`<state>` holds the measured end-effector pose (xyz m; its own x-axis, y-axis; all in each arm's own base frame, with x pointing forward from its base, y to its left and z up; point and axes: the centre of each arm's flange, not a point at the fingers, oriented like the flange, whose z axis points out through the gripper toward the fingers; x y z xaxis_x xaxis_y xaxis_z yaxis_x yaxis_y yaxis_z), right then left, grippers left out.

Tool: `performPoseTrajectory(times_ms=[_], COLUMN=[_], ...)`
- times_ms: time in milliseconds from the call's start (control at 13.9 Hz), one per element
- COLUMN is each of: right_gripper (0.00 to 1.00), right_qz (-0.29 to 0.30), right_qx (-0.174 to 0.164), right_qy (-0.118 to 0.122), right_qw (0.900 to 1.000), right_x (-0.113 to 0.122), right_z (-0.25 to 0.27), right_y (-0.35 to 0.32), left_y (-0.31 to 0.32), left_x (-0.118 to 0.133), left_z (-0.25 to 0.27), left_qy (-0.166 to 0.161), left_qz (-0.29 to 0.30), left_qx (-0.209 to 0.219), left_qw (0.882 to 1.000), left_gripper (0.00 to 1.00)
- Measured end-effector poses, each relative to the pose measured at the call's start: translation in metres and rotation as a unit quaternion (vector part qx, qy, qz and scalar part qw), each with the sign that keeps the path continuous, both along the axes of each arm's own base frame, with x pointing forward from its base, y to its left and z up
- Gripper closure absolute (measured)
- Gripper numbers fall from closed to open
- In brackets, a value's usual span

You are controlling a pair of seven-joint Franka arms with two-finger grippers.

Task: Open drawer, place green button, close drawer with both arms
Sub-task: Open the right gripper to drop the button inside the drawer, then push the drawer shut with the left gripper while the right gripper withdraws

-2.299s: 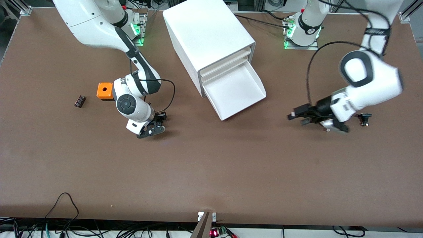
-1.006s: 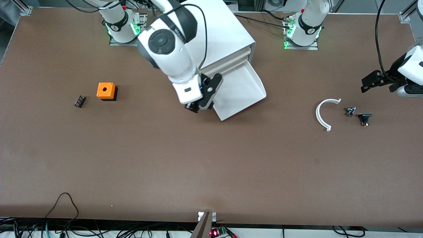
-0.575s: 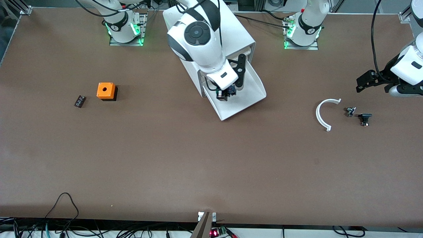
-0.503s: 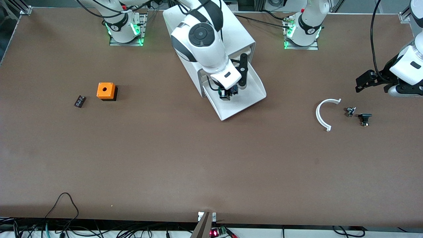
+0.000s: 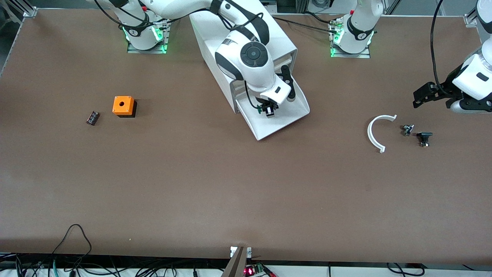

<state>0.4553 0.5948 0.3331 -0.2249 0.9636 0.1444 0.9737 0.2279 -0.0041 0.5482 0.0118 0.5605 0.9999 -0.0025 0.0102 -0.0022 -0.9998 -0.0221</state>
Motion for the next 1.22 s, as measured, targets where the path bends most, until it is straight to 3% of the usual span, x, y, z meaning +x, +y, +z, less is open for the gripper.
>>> performPoseTrajectory(times_ms=[287,647,790,1078,1222], right_gripper=[0.56,0.56,0.44,0.04,0.00], right_qz=[0.037,0.039,0.034,-0.012,-0.066], right_qx=[-0.025,-0.038,-0.043,-0.036,-0.020], right_qy=[-0.001,0.005,0.004,-0.003,-0.009], right_qw=[0.999,0.998,0.998,0.999,0.998], right_x=[-0.036,-0.038,-0.033,-0.020,-0.010], right_z=[-0.027,-0.049,-0.054,-0.043,-0.011], right_y=[0.025,0.026,0.022,0.020,0.024], left_y=[-0.016,-0.022,-0.022,-0.022,-0.022], left_x=[0.005,0.006,0.006,0.006,0.007], left_z=[-0.010,-0.011,-0.011,-0.011,-0.012], left_qy=[0.006,0.006,0.006,0.006,0.002], left_qz=[-0.010,-0.002,-0.001,-0.001,-0.001], left_qx=[-0.001,-0.001,-0.001,-0.001,-0.001], left_qw=[1.000,1.000,1.000,1.000,1.000], left_gripper=[0.00,0.00,0.00,0.00,0.00])
